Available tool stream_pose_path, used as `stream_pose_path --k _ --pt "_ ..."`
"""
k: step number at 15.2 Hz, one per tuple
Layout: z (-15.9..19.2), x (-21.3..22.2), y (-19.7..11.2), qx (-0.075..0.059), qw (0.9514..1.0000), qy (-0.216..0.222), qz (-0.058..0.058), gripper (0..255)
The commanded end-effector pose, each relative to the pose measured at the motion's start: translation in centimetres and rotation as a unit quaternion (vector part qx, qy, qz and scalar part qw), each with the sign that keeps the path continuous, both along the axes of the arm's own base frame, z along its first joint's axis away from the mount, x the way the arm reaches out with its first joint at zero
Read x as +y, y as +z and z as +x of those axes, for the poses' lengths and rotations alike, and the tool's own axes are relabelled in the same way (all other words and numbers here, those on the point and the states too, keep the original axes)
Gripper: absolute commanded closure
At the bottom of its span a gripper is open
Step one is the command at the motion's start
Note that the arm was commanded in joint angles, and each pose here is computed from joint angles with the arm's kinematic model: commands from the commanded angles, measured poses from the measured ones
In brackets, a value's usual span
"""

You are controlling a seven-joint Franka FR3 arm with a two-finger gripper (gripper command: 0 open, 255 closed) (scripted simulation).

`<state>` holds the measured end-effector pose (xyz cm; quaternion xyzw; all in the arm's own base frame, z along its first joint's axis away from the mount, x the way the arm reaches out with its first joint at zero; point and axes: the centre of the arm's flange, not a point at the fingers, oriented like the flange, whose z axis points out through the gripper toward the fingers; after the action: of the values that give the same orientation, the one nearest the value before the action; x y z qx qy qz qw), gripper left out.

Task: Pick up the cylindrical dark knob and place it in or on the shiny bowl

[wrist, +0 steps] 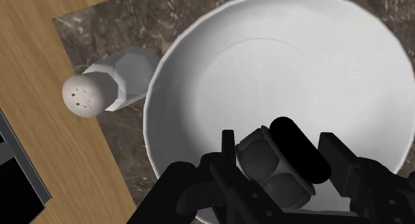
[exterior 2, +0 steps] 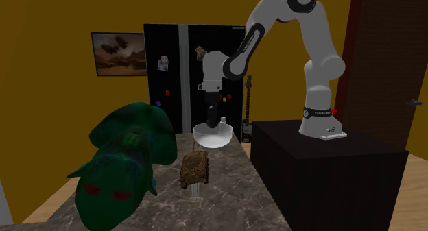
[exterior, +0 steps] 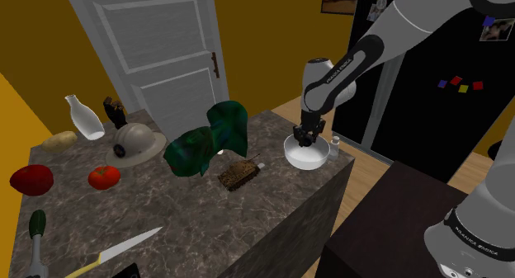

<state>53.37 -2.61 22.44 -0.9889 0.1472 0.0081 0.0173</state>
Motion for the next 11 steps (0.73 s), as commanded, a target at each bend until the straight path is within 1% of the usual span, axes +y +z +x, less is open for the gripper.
stream_pose_path --k 1,8,9,11 --pt "-0.04 0.11 -0.39 0.0 1.0 0.0 0.0 255" --pt "-0.04 0.11 -0.39 0.0 1.0 0.0 0.0 255" --pt "-0.04 0.11 -0.39 0.0 1.0 0.0 0.0 0" --pt "-0.04 0.11 -0.39 0.0 1.0 0.0 0.0 0"
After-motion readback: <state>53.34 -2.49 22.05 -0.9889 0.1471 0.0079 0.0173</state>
